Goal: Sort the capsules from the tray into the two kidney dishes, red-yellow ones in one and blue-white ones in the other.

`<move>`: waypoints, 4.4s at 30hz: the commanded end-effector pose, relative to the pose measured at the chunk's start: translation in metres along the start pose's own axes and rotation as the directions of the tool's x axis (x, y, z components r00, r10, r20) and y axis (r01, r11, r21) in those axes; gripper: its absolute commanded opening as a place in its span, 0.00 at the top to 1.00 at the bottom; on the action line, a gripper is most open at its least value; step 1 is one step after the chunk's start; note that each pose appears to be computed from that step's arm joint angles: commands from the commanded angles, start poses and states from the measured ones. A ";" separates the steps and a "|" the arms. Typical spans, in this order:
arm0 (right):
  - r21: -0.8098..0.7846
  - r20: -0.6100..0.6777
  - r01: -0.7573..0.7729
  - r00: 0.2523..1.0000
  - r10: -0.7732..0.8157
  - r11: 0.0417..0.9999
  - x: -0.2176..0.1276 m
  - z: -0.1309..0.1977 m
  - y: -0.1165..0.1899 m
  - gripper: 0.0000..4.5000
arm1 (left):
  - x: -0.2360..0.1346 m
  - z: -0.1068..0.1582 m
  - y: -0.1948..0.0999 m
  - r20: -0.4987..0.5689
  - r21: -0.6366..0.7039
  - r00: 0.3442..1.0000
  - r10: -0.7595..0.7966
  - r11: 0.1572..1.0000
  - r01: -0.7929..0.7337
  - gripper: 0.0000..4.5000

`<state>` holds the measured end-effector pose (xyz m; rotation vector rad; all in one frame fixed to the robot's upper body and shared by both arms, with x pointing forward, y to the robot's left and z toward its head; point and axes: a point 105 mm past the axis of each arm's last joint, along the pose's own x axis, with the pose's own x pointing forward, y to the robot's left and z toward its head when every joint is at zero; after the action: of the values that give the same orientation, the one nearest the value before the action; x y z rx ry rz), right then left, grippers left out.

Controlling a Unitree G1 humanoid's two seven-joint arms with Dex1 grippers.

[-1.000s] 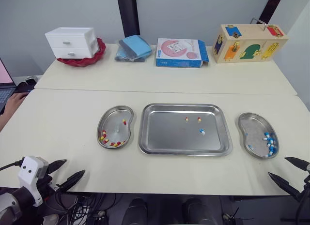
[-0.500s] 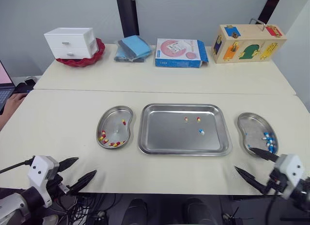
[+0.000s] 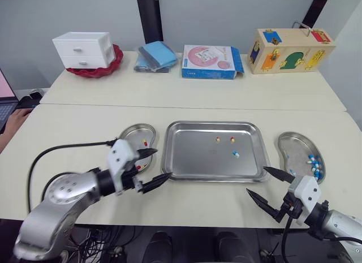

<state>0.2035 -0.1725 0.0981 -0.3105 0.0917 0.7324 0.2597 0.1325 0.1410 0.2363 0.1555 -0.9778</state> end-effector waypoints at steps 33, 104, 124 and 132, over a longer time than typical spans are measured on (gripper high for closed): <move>0.111 0.035 0.147 0.988 -0.152 0.983 0.008 0.011 0.014 0.00 | 0.192 -0.003 0.029 -0.093 0.148 0.969 -0.228 0.959 0.240 0.19; -0.141 0.197 -0.290 0.929 0.314 0.947 0.056 0.056 0.023 0.00 | -0.113 -0.018 0.072 -0.105 -0.047 0.936 0.337 0.938 -0.343 0.00; -0.054 -0.316 0.165 0.933 -0.174 0.985 -0.135 -0.020 -0.095 0.00 | -0.169 -0.094 0.014 -0.260 -0.191 0.882 0.394 0.874 -0.446 0.00; -0.053 -0.344 0.137 0.927 -0.147 0.989 -0.135 -0.027 -0.099 0.00 | -0.165 -0.092 0.009 -0.268 -0.175 0.880 0.392 0.879 -0.444 0.00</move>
<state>0.1685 -0.3376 0.1157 -0.4252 0.4050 0.5165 0.1716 0.2965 0.0796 0.1224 0.4557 -0.4887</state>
